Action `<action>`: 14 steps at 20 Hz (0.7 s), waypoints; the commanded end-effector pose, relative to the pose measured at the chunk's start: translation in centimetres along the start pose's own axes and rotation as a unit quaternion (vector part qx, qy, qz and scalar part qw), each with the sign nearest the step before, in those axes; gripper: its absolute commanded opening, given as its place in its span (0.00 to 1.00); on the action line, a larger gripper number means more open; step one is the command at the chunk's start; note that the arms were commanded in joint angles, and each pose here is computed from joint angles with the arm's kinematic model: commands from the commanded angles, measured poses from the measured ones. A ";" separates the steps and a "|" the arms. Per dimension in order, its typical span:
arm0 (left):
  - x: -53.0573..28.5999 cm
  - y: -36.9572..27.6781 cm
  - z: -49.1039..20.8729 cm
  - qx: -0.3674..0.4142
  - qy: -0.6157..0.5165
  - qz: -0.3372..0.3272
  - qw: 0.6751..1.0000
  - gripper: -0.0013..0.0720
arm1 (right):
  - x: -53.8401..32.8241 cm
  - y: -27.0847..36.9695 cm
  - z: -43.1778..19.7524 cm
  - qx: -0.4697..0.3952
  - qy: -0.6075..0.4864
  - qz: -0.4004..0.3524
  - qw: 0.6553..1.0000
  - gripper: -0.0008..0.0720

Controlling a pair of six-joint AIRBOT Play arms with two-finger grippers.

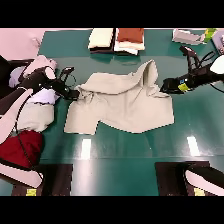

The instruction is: Fold the shirts.

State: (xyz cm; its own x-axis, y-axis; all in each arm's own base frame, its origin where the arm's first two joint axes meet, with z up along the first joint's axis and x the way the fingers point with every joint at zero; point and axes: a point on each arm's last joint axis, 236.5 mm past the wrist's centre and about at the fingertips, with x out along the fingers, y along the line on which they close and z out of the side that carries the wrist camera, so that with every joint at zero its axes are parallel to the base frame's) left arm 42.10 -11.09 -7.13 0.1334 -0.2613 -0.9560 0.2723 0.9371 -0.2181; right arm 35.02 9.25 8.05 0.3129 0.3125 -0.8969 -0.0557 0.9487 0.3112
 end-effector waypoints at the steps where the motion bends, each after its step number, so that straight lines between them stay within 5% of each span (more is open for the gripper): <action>1: -2.8 -0.6 1.1 0.011 -0.031 0.003 0.999 0.05 | -0.1 -2.8 -3.2 0.025 0.058 -0.044 0.997 0.45; 3: -4.3 -1.0 1.3 0.016 -0.045 0.004 0.999 0.05 | 1.0 -4.9 -6.2 0.066 0.086 -0.061 0.992 0.45; 5: -4.9 -1.1 1.3 0.018 -0.049 0.005 0.999 0.05 | 2.9 -6.1 -10.1 0.107 0.130 -0.068 0.983 0.75; 14: -4.9 -1.3 0.9 0.017 -0.041 0.002 0.999 0.05 | 11.1 -2.7 -15.6 0.201 0.162 -0.033 0.965 0.70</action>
State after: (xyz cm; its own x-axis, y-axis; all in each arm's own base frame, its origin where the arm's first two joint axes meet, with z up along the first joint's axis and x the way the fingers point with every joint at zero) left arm 42.17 -11.23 -2.05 0.2175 -0.2776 -0.9357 0.3032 0.9305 -0.2056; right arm 24.06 9.26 -5.87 -0.0106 0.2877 -0.9577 0.2901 0.9174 0.2724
